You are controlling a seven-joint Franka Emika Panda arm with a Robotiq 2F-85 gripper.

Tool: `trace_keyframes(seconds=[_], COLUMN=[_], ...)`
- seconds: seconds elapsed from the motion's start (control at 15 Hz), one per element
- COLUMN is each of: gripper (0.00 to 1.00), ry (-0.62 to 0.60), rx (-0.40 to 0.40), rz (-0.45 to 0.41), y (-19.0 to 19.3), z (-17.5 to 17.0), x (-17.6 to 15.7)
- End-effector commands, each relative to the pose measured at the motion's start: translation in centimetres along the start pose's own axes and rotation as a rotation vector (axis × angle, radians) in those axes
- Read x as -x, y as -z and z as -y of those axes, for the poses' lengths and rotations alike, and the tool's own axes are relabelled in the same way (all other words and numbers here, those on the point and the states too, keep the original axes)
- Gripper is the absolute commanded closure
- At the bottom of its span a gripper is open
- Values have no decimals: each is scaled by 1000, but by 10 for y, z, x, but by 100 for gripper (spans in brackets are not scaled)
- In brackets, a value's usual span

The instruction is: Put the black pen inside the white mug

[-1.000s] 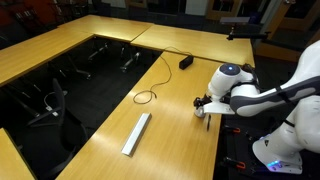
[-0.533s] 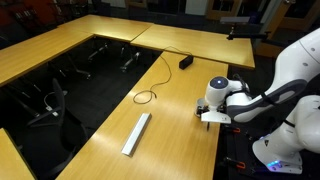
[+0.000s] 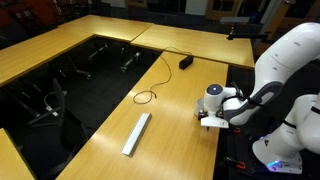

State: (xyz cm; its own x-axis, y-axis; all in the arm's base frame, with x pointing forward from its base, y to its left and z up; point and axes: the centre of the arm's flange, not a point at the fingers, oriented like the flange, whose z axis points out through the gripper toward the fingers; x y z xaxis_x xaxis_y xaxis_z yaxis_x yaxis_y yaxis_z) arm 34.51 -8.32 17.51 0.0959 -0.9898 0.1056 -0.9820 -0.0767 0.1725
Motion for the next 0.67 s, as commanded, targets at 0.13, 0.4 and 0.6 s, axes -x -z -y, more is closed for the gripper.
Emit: trace_keyframes(seconds=[0.13,0.4,0.6], gripper=[0,0,0], ry=[-8,-7,-36], rx=[-43,-60,-76], rz=[22,8,22], y=[-46,-65,-66], z=[-29,-33,-40], x=[8,5,1])
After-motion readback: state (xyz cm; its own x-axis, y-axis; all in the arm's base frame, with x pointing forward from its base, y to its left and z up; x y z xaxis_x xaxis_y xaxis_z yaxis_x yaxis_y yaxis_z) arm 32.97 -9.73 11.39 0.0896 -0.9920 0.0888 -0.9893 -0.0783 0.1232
